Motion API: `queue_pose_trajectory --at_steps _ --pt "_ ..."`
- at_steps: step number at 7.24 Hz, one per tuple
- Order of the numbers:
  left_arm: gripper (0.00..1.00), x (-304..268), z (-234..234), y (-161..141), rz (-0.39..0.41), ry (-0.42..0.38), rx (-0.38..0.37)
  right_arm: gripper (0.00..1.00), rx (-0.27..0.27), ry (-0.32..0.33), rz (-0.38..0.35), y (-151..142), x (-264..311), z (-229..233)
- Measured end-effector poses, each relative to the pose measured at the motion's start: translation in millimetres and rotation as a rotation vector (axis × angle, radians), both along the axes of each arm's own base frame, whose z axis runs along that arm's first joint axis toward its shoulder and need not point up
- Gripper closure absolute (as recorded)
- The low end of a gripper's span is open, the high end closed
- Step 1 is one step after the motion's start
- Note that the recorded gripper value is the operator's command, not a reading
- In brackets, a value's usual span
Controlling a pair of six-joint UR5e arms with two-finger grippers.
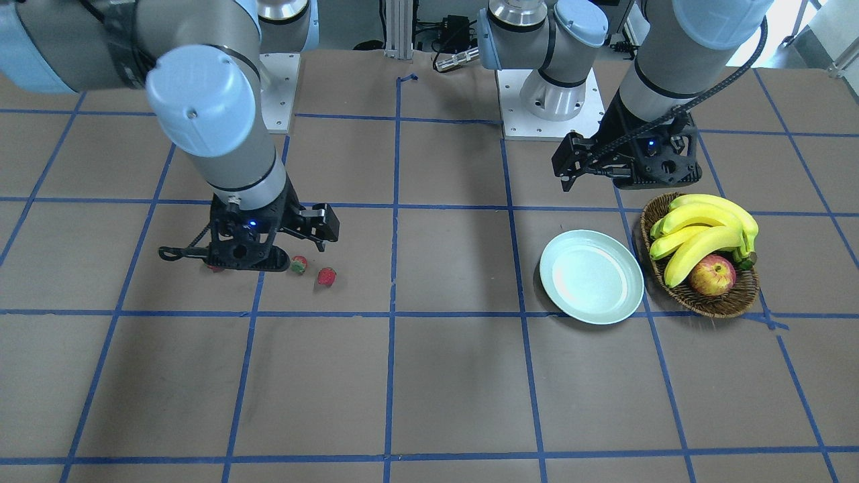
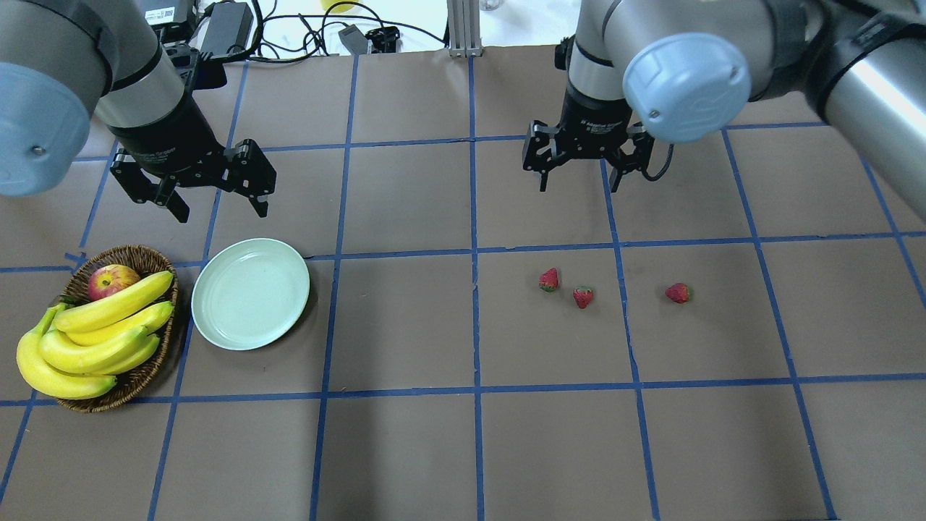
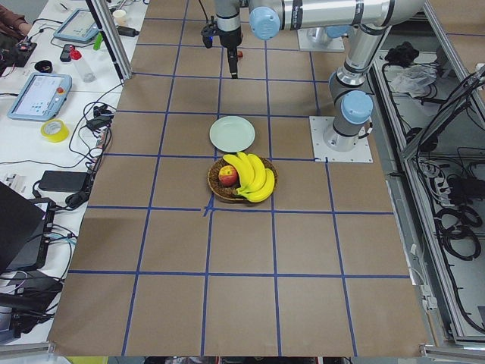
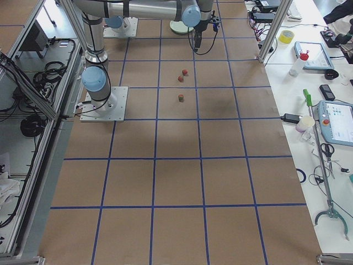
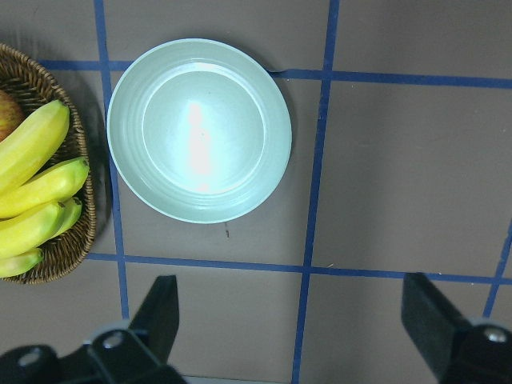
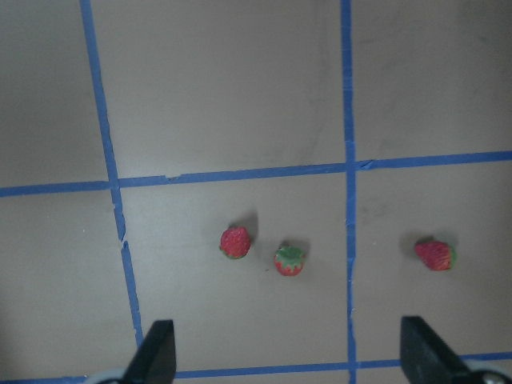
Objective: Collect all strawberries into plate
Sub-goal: 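Reach the right gripper down and grasp the nearest red strawberry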
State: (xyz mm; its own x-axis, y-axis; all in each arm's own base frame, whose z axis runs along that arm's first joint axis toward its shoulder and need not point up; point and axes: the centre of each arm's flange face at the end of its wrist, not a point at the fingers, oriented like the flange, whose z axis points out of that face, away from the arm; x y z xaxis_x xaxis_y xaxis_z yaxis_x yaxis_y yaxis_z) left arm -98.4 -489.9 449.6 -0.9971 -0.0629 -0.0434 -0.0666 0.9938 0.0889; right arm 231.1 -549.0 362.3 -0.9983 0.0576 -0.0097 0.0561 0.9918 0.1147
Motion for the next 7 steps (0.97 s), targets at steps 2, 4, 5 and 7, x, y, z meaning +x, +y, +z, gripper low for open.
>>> queue_pose_trajectory --at_steps 2,4,5,7 --pt "0.00 0 -1 0 0.000 0.004 0.002 0.00 0.006 0.001 -0.010 19 6 -84" --pt "0.00 -1 -2 -1 -0.001 0.004 0.002 0.04 -0.030 -0.006 -0.007 29 7 -149" --pt "0.00 -1 -3 -1 -0.002 0.004 0.002 0.14 -0.026 -0.005 0.000 31 11 -169" --pt "0.00 -1 -4 -2 -0.002 0.004 0.002 0.81 -0.010 -0.001 0.014 36 18 -187"
